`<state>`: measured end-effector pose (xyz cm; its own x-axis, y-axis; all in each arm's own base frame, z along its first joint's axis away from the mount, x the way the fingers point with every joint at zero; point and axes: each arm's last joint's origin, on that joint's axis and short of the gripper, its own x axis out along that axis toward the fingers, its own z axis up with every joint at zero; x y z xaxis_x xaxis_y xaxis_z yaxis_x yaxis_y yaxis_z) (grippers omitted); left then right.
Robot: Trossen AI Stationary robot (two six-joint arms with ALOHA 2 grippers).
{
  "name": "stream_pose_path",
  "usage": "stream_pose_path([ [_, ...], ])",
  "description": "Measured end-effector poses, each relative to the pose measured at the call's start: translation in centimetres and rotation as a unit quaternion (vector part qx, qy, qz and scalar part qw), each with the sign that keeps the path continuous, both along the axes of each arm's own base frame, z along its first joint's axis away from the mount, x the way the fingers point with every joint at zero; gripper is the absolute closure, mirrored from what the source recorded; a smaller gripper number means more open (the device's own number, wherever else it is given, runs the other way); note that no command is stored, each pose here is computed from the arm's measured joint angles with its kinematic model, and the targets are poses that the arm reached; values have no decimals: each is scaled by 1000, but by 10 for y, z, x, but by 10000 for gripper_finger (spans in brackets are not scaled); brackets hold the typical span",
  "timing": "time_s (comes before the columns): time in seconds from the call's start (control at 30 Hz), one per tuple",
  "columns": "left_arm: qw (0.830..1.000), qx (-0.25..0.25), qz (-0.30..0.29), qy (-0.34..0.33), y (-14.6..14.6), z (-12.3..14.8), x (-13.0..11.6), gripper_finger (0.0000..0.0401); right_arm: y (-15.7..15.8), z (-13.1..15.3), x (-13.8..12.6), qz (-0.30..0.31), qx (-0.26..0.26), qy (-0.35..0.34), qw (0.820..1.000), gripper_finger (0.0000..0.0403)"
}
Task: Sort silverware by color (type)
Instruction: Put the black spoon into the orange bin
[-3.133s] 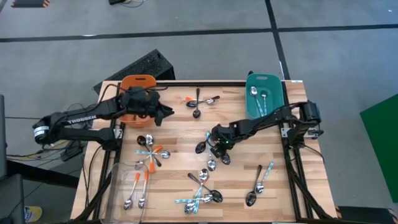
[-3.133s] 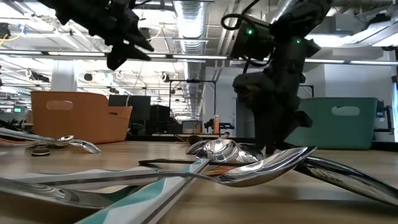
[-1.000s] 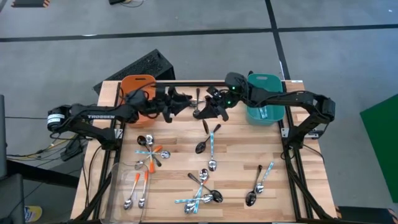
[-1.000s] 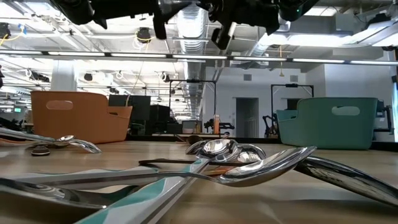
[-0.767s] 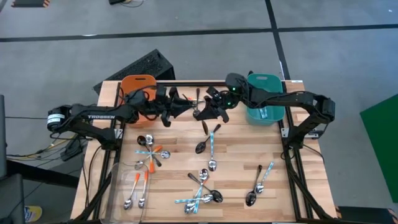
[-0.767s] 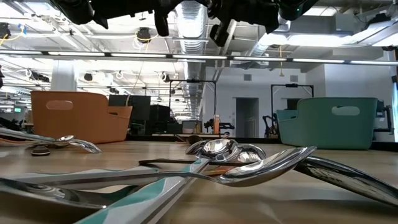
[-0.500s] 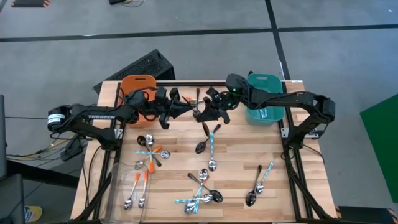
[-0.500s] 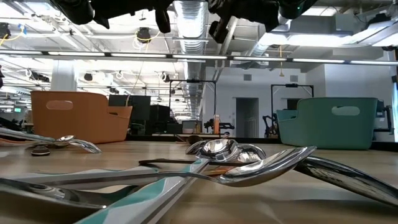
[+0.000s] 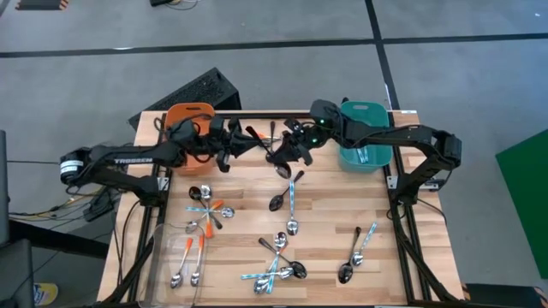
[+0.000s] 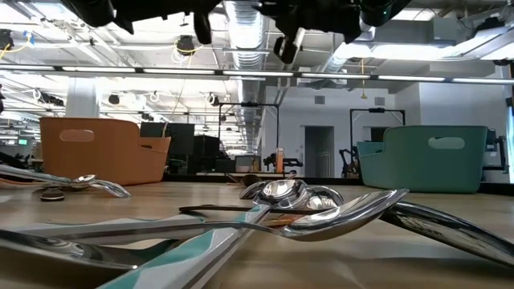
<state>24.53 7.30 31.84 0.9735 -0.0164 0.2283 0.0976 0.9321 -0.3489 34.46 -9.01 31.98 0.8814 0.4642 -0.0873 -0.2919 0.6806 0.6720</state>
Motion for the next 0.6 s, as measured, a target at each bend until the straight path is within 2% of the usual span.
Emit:
stream_pose_path([
  [0.23,997,-14,53,56,7,11,-37,401,-13,-12,-3,-74,11,64,995,320],
  [0.47,993,-18,89,73,2,19,-65,401,-17,-13,-5,-79,2,65,995,319],
  [0.6,981,-38,142,125,-1,15,-86,401,-17,-13,-5,-78,-2,64,995,319],
])
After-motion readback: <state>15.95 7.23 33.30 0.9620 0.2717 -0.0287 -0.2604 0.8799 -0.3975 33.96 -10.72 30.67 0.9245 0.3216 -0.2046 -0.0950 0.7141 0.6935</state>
